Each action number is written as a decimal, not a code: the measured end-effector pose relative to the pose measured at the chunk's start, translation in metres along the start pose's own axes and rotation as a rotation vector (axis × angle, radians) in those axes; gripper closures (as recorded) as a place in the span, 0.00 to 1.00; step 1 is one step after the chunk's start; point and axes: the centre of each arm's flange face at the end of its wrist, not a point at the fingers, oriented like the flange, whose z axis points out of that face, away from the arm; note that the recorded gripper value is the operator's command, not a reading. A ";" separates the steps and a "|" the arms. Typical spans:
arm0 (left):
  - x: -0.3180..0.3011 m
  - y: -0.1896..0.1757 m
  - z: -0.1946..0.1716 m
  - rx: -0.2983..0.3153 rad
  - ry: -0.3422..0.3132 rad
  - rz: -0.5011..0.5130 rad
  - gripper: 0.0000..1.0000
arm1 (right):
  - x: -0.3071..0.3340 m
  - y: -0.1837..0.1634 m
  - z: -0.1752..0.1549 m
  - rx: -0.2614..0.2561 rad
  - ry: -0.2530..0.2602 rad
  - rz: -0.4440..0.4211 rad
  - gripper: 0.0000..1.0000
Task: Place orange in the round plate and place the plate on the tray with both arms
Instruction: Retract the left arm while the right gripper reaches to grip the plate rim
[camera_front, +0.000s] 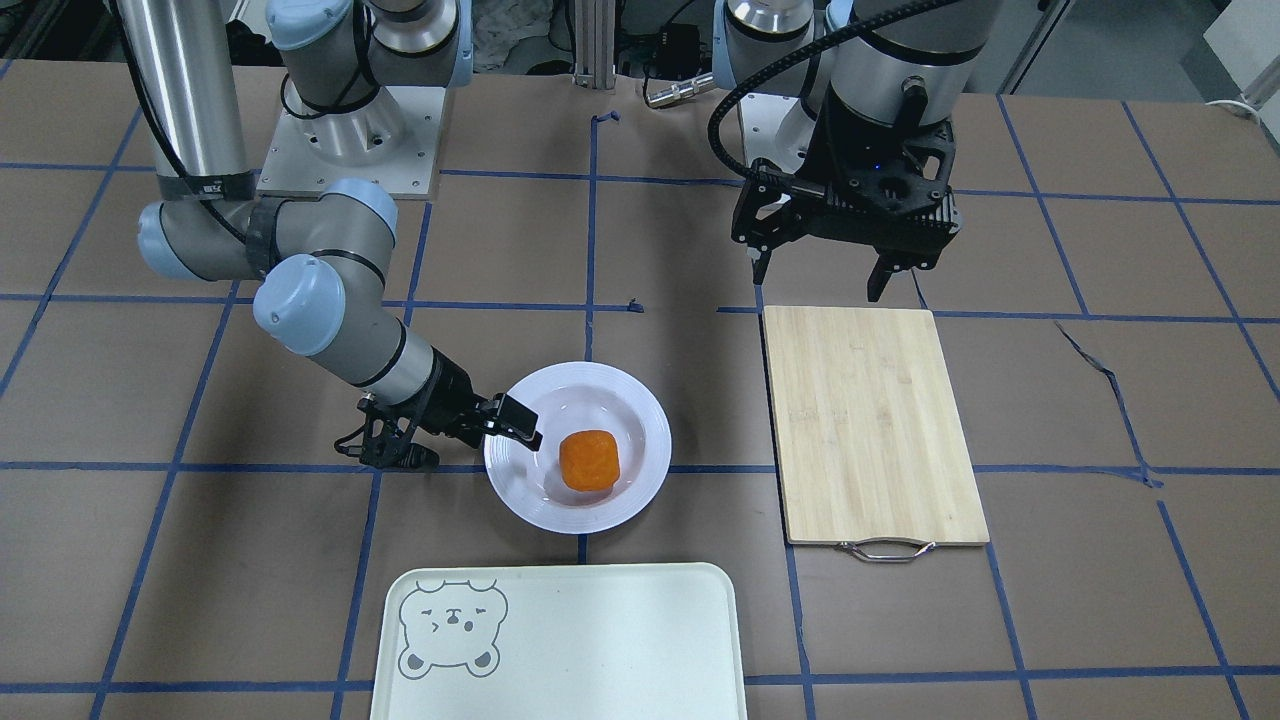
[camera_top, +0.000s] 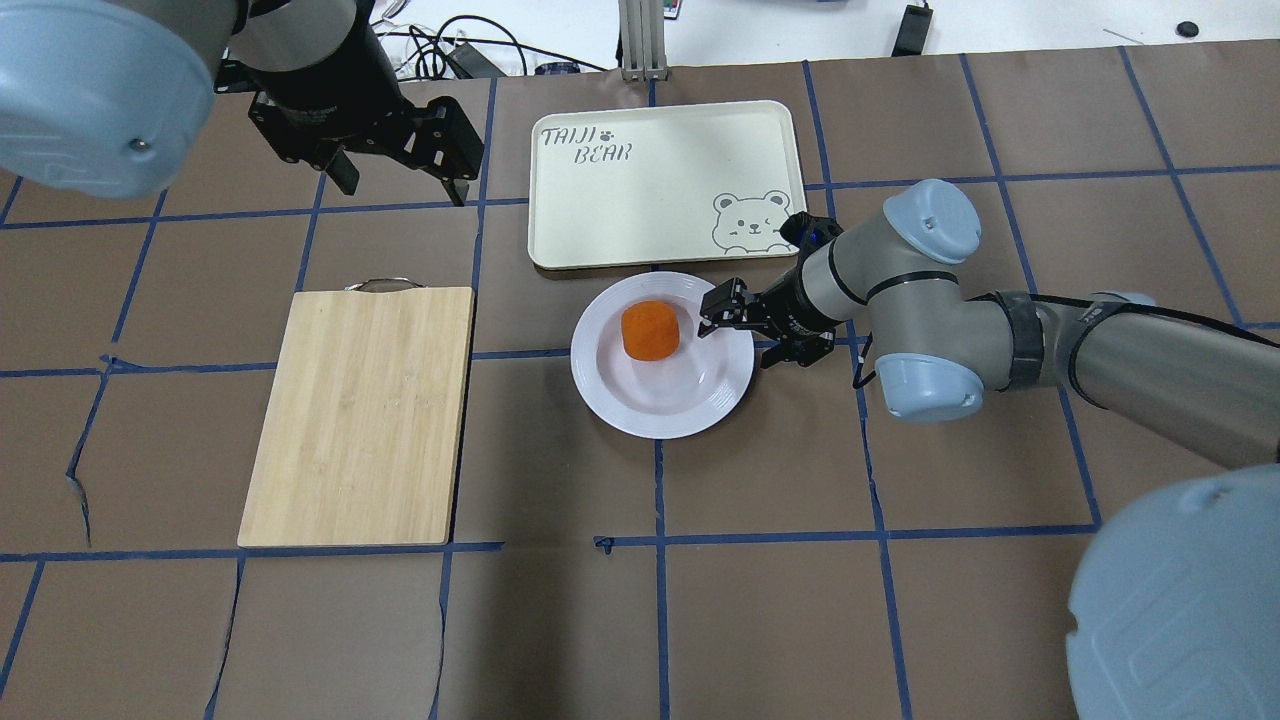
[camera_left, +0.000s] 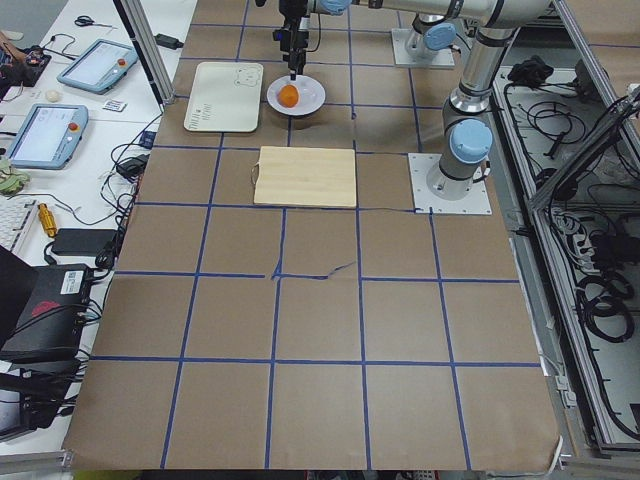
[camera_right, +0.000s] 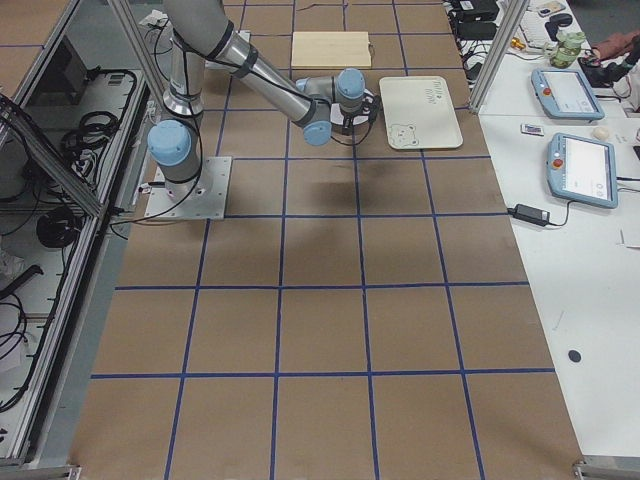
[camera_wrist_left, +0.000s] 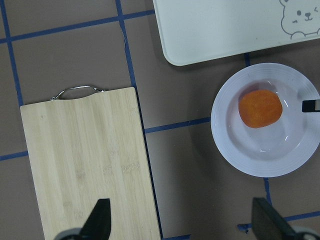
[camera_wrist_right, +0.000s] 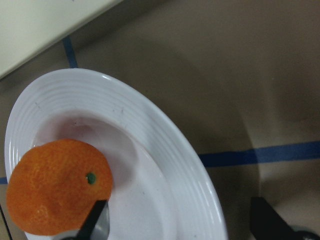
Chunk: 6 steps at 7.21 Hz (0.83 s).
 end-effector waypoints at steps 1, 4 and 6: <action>0.000 0.000 -0.001 -0.001 0.002 0.001 0.00 | 0.001 0.002 0.007 -0.012 0.003 0.001 0.09; 0.002 0.006 0.000 -0.005 0.004 0.004 0.00 | -0.004 0.007 0.015 -0.028 0.005 -0.005 0.34; 0.002 0.012 0.005 -0.011 0.004 0.004 0.00 | -0.008 0.011 0.019 -0.036 0.007 0.005 0.35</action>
